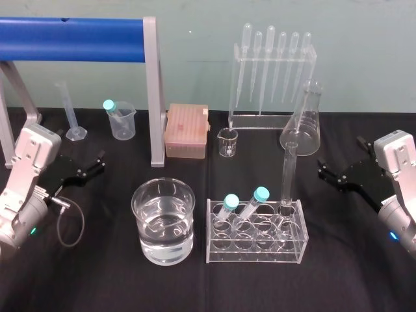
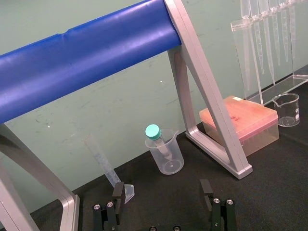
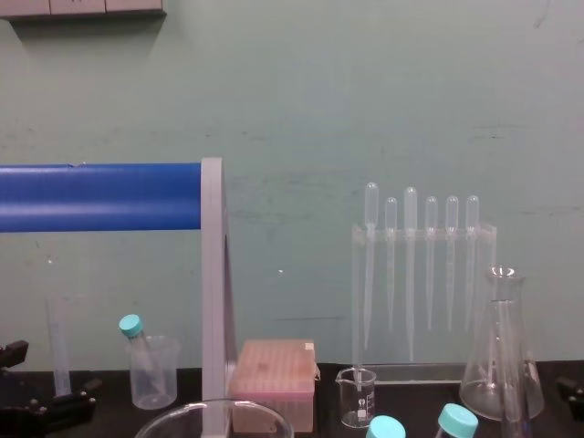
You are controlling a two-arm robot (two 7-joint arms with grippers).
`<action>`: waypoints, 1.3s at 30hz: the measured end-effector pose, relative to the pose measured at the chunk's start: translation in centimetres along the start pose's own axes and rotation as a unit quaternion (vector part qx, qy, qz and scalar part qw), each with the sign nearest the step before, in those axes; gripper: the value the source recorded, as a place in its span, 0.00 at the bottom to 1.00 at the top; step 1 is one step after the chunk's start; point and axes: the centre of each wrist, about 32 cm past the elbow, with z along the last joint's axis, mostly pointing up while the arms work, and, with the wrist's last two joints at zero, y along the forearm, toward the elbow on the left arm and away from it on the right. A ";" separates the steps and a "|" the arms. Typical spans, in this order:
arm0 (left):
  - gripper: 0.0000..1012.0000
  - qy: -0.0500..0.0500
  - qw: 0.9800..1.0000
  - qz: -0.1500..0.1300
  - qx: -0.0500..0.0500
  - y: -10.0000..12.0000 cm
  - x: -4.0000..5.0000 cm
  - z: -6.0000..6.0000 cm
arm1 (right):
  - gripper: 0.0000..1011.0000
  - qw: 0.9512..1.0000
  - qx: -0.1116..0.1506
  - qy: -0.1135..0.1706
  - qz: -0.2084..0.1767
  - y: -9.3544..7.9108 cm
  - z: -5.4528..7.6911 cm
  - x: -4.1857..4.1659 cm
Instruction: Hold the test tube with one hand and immerse one end into the beaker, then return it to the test tube rack.
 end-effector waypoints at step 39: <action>0.99 0.000 1.000 0.000 0.000 0.0 0.00 0.0 | 0.99 0.947 0.173 0.199 0.180 -3.0 3.3 5.10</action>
